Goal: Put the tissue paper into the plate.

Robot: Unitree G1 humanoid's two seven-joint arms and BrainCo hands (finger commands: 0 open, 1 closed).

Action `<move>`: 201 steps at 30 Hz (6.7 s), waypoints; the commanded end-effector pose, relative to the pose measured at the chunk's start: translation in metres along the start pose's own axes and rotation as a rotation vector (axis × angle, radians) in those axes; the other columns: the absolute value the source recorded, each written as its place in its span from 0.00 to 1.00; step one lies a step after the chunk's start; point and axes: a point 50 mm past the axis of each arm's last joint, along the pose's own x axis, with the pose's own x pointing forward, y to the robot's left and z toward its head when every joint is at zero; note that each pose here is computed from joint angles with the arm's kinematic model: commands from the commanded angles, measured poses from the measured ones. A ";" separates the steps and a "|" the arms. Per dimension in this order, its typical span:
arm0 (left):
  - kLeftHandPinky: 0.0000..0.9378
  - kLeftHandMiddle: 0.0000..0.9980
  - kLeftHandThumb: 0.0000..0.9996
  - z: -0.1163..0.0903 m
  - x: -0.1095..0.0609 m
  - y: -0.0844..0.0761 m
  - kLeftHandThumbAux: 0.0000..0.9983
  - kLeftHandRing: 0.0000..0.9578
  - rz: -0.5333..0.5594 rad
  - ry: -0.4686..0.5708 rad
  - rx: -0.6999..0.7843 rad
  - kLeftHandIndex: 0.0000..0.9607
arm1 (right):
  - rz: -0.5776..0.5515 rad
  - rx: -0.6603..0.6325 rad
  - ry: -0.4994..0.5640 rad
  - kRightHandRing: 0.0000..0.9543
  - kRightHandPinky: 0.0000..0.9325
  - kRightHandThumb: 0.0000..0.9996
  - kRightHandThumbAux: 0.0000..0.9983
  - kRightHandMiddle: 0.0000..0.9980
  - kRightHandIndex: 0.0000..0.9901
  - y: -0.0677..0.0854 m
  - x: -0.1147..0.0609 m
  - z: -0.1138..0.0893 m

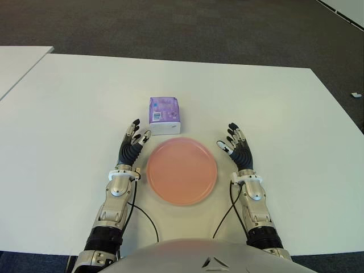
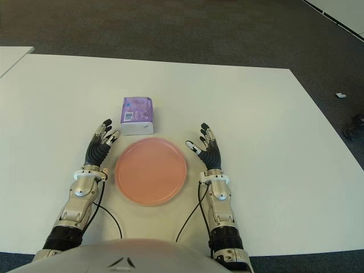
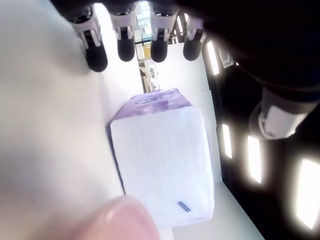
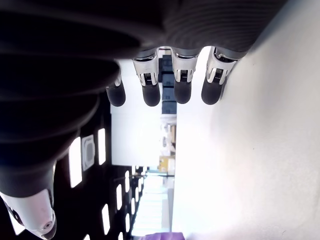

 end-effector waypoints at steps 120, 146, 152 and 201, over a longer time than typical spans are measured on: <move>0.00 0.00 0.06 0.077 0.093 0.002 0.37 0.00 -0.568 -0.691 1.460 0.00 | 0.010 0.017 0.192 0.00 0.00 0.00 0.65 0.00 0.00 0.005 -0.015 -0.036; 0.00 0.00 0.06 0.071 0.105 0.003 0.37 0.00 -0.315 -0.732 1.507 0.00 | 0.015 0.026 0.190 0.00 0.00 0.00 0.65 0.00 0.00 0.004 -0.020 -0.037; 0.00 0.00 0.06 0.071 0.105 0.003 0.37 0.00 -0.282 -0.753 1.503 0.00 | 0.014 0.031 0.191 0.00 0.00 0.00 0.65 0.00 0.00 0.005 -0.021 -0.036; 0.00 0.00 0.05 0.058 0.101 -0.006 0.37 0.00 -0.456 -0.693 1.427 0.00 | 0.021 0.042 0.199 0.00 0.00 0.00 0.64 0.00 0.00 0.005 -0.024 -0.036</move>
